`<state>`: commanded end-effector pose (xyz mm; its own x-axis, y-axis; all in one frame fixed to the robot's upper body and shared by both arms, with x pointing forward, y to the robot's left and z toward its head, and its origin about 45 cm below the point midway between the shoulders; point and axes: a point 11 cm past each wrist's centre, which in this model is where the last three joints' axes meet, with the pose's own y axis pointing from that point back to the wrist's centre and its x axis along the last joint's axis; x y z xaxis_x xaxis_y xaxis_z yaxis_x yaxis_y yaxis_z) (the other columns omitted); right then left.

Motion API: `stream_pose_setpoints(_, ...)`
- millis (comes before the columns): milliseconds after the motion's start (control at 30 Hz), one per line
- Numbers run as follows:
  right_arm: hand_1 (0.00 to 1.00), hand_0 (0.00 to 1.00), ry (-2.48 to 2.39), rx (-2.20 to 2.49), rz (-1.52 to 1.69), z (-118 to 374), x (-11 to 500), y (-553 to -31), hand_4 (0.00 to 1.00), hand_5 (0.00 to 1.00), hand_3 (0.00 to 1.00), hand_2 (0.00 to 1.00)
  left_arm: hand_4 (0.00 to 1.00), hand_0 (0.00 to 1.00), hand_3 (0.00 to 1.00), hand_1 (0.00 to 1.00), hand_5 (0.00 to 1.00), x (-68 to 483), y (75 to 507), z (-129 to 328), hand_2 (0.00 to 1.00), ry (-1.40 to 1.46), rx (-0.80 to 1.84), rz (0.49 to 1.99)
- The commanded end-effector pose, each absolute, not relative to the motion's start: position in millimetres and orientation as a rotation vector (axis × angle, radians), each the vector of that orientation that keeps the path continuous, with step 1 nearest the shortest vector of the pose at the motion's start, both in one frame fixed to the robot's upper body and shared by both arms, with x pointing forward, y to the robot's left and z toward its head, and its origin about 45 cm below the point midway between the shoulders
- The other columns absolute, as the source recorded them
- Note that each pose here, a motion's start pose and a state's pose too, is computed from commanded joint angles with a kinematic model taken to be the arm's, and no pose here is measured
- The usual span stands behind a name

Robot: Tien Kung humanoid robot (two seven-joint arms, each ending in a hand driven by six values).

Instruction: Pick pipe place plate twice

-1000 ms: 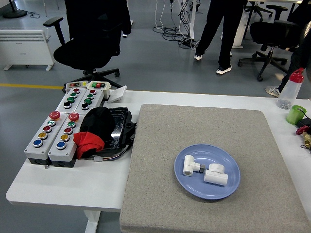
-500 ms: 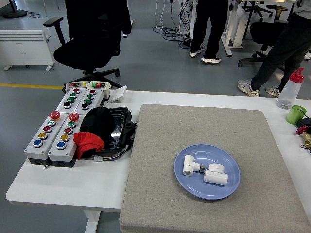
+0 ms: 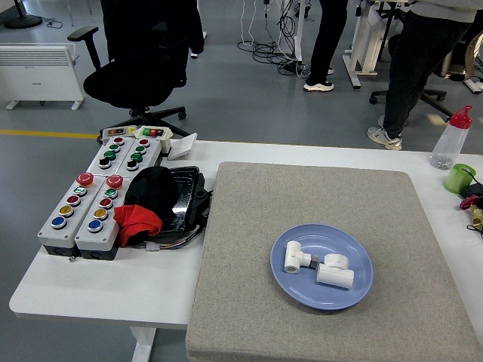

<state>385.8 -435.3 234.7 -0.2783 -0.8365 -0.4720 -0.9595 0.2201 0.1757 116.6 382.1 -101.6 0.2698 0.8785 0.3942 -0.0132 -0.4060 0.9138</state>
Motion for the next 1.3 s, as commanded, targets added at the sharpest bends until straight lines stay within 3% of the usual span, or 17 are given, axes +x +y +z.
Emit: stream_pose_setpoints(1300,0.848,0.901,2.238,-1.645,0.634,237.1,385.0,-435.8,0.580,0.790,0.876,0.933,0.466,0.667,0.609,0.641,0.998,126.1,382.7,-99.5,0.665,0.791,1.635,1.290)
